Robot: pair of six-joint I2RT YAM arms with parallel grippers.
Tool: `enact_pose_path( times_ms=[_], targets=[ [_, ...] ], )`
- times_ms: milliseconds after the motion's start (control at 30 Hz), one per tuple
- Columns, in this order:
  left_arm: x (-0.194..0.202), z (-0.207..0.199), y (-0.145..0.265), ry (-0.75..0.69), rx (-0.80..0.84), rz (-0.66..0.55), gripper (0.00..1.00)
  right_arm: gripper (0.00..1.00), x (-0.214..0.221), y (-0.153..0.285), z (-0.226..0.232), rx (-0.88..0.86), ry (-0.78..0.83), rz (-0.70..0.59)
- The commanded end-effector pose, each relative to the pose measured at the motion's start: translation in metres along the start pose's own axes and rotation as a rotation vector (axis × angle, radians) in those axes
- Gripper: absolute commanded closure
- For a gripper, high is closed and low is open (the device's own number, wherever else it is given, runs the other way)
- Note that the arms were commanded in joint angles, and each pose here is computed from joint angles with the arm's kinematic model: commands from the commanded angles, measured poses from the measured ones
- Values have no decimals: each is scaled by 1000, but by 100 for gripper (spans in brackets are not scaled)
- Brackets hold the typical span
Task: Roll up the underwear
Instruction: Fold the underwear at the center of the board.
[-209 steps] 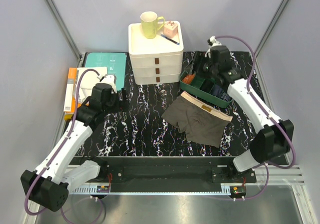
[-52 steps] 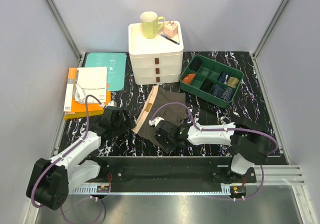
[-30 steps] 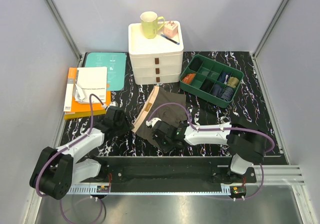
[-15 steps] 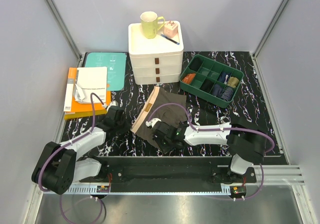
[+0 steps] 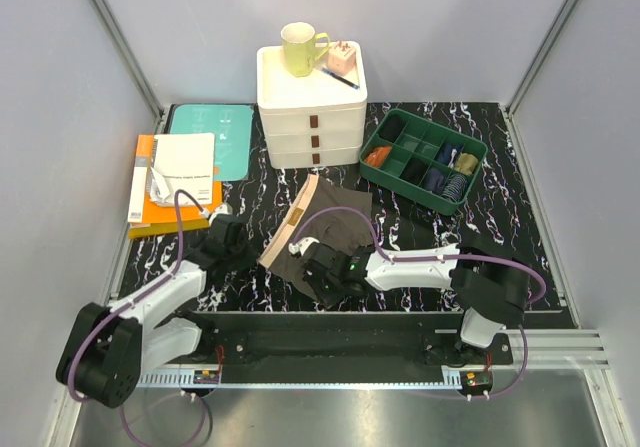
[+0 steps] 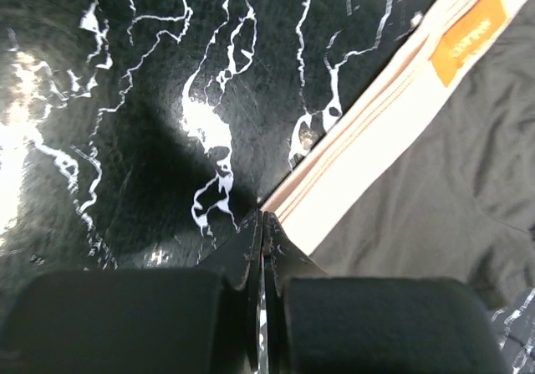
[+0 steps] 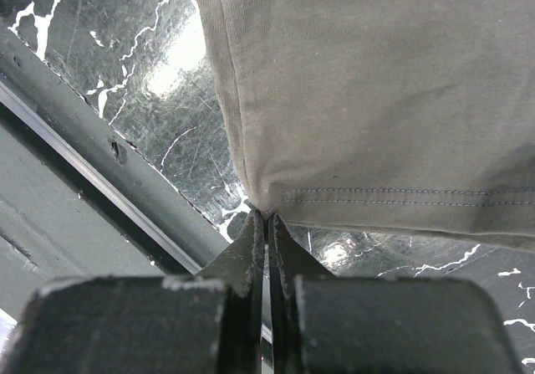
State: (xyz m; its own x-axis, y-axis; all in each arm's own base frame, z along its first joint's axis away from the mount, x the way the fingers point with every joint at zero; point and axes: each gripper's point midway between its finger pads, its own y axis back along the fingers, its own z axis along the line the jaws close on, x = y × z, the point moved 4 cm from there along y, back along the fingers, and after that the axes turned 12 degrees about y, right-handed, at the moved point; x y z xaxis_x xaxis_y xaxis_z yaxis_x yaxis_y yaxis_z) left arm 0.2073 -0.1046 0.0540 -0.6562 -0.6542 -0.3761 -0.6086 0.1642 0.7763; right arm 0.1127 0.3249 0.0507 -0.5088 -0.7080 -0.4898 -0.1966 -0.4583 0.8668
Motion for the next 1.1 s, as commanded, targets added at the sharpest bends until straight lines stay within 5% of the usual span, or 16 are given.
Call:
enact_pose_path(
  times_ms=[0,133,233,833,1067],
  targets=[
    [-5,-4,12,-23,28,-23,96,100,-4,1,7,-15,1,2],
    [1,-3,16,-13,24,19,60,100,-5,1,8,-17,4,2],
    [5,-2,19,16,37,33,50,100,-4,0,10,-18,6,6],
    [7,11,-3,64,-45,11,58,100,-5,3,13,-25,10,-5],
    [9,16,-7,67,-66,12,76,100,-5,3,13,-25,10,-5]
  ],
)
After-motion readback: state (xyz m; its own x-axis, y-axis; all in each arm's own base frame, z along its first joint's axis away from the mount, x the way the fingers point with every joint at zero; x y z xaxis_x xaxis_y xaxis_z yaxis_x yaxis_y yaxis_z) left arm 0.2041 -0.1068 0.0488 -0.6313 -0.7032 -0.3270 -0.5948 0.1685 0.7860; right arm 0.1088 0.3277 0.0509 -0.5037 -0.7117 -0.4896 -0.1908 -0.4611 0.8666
